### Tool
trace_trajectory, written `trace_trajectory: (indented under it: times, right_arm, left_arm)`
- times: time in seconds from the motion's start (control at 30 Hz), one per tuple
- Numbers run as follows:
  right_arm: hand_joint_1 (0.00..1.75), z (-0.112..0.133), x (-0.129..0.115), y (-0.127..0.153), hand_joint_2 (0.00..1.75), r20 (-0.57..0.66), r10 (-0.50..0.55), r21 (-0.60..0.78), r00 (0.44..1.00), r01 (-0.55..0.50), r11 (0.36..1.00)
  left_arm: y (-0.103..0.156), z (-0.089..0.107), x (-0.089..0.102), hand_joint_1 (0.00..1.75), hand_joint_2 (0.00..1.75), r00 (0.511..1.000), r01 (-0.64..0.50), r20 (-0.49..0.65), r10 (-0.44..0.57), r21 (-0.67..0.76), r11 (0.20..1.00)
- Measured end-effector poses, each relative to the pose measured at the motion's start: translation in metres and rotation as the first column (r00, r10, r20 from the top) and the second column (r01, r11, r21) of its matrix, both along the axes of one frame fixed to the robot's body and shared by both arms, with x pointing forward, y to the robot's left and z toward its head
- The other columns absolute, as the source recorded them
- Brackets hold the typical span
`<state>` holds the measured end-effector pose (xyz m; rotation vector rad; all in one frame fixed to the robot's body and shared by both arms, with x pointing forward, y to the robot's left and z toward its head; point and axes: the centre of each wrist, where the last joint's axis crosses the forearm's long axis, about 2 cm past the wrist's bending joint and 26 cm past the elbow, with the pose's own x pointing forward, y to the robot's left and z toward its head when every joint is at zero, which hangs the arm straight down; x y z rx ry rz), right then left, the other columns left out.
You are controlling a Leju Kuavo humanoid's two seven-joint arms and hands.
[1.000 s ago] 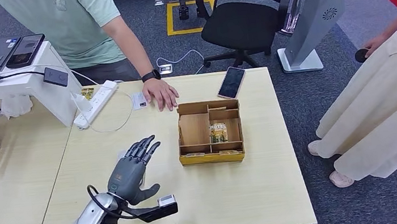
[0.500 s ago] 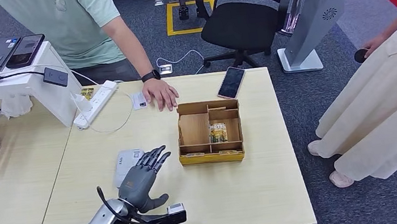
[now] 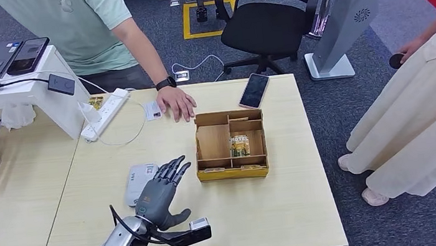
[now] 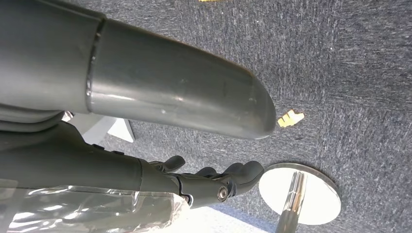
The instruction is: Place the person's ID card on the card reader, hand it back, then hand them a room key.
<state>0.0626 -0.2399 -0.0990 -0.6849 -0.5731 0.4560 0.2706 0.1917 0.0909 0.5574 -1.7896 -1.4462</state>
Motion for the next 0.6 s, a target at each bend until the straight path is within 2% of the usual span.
trace_trajectory:
  times: [0.33,0.6]
  right_arm:
    - [0.00,0.000,0.000,0.000,0.00,-0.004,-0.002,-0.002,1.000,0.002,1.000]
    - [0.00,0.000,0.000,0.000,0.00,-0.006,-0.002,-0.002,1.000,0.002,1.000]
  left_arm:
    - [-0.019,0.010,0.009,0.00,1.75,1.000,0.000,0.019,0.001,-0.063,0.998]
    - [-0.027,0.014,0.010,0.00,1.75,0.999,0.037,0.032,-0.034,-0.087,0.996]
